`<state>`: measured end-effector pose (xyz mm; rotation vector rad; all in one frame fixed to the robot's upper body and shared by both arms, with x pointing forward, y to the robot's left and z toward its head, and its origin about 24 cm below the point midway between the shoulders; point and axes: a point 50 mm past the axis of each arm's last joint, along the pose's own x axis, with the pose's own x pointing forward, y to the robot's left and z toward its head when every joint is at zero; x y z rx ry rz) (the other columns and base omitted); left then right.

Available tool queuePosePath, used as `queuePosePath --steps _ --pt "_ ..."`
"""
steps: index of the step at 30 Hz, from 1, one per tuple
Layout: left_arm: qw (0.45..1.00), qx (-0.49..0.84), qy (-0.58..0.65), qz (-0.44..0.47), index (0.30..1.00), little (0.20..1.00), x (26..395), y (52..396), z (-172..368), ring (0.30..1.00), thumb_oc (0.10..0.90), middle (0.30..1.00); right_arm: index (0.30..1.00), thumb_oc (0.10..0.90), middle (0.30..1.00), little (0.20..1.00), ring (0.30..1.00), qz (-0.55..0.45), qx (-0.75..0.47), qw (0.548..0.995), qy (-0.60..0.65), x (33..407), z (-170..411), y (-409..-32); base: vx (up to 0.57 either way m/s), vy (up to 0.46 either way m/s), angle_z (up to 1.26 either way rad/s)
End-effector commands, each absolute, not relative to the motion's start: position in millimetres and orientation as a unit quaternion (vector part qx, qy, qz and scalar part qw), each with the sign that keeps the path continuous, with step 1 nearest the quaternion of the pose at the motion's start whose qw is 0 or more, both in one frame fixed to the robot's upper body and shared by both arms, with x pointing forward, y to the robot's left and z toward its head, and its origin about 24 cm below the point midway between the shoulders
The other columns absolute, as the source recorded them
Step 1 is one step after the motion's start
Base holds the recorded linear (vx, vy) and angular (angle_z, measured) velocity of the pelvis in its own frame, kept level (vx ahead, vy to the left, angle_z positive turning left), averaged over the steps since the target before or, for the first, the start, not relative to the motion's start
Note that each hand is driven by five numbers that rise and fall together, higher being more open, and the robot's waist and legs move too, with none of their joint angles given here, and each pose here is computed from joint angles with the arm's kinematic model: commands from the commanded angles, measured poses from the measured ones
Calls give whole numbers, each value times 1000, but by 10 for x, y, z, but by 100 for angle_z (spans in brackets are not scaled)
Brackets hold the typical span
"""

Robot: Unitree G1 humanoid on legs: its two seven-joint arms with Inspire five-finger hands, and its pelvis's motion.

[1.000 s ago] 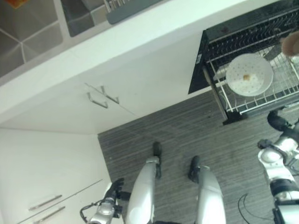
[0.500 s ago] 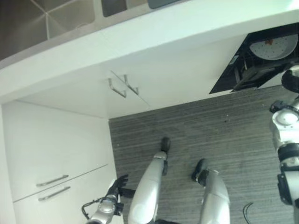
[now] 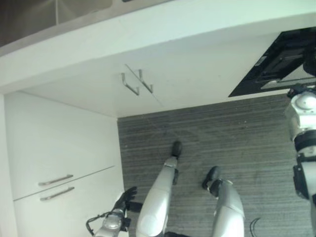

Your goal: Place the dishes in the dishwasher.

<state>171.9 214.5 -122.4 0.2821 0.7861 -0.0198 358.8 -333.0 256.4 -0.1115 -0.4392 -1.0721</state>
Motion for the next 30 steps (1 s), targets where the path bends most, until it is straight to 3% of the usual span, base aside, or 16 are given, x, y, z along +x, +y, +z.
queuePosePath --steps 1,5,14,15,17,22,25,30 --pt "910 152 384 17 900 900 1576 2451 -1177 900 800 900 900 800 900 900 900 -438 -55 793 -419 3364 3721 -3116 1 -9 -4" --pt "911 150 385 22 900 900 1569 2504 -1156 900 800 900 900 800 900 900 900 -422 2 798 -430 3346 3817 -3115 0 0 0" --pt "914 125 383 43 900 900 1538 2606 -1129 900 800 900 900 800 900 900 900 -354 -18 837 -416 3420 3863 -3001 -22 -33 3" --pt "919 -28 385 80 900 900 1482 2544 -1184 900 800 900 900 800 900 900 900 -344 -7 850 -398 3476 3697 -3005 -53 45 1" --pt "924 -116 354 80 900 900 1576 2463 -1155 900 800 900 900 800 900 900 900 -331 -11 867 -373 3567 3373 -2962 -70 67 1" --pt "936 -218 263 80 900 900 1932 2310 -944 900 800 900 900 800 900 900 900 -296 -51 924 -236 3581 1963 -2839 -77 81 2" --pt "942 -244 209 98 900 900 2093 2305 -792 900 800 900 900 800 900 900 900 -291 -76 947 -113 3269 942 -2745 -169 -47 -6" --pt "935 -246 218 133 900 900 1918 2371 -856 900 800 900 900 800 900 900 900 -298 -79 951 7 2727 140 -2822 -92 -141 -11"
